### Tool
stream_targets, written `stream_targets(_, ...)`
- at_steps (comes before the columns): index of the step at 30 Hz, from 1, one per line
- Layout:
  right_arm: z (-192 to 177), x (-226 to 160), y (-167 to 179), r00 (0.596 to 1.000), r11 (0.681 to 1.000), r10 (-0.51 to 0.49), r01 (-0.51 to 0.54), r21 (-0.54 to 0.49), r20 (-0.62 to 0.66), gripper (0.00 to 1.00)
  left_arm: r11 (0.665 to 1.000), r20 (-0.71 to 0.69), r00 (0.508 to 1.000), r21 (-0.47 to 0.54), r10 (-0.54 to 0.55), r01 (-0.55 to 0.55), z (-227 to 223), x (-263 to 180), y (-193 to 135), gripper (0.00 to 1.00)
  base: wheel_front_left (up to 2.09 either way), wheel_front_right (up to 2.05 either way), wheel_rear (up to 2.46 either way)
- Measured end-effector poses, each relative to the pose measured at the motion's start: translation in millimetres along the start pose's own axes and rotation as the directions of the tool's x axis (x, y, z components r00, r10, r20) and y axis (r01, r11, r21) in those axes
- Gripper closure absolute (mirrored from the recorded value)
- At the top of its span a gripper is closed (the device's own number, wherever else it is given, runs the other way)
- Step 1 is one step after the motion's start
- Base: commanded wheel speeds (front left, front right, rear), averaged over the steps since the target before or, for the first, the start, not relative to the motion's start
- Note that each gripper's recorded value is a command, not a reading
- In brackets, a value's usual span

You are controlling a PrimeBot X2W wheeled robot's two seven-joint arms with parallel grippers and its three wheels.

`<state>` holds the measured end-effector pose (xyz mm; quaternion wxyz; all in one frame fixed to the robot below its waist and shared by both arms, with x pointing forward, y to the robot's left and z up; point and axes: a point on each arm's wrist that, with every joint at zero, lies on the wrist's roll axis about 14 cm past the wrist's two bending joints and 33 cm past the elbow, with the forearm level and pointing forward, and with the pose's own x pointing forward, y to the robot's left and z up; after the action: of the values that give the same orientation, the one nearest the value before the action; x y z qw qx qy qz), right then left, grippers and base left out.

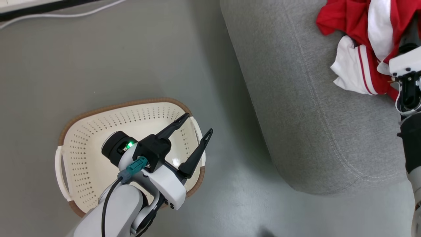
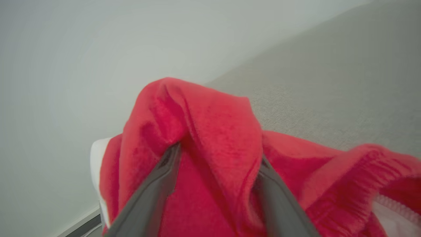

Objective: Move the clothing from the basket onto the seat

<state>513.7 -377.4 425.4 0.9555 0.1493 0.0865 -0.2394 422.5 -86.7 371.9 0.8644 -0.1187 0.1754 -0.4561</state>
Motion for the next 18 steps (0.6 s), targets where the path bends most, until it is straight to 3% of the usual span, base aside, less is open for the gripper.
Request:
stream_targets(9,17.9,-40.2,-24.0,0.999,1.000,-0.019,0.020,-0.015,0.044,0.00,0.998,0.066,0.998,0.056,0.008,-0.012,28.8,-8.6,-12.9,0.00,0.00,0.00,0.00)
stream_targets(18,42.4,-99.9,-46.3,0.992,1.000,-0.015,0.018,-0.019,0.126,0.00,0.994,0.133,0.991,0.107,-0.023,0.009,57.9,-33.0,-57.8,0.00,0.00,0.00,0.00)
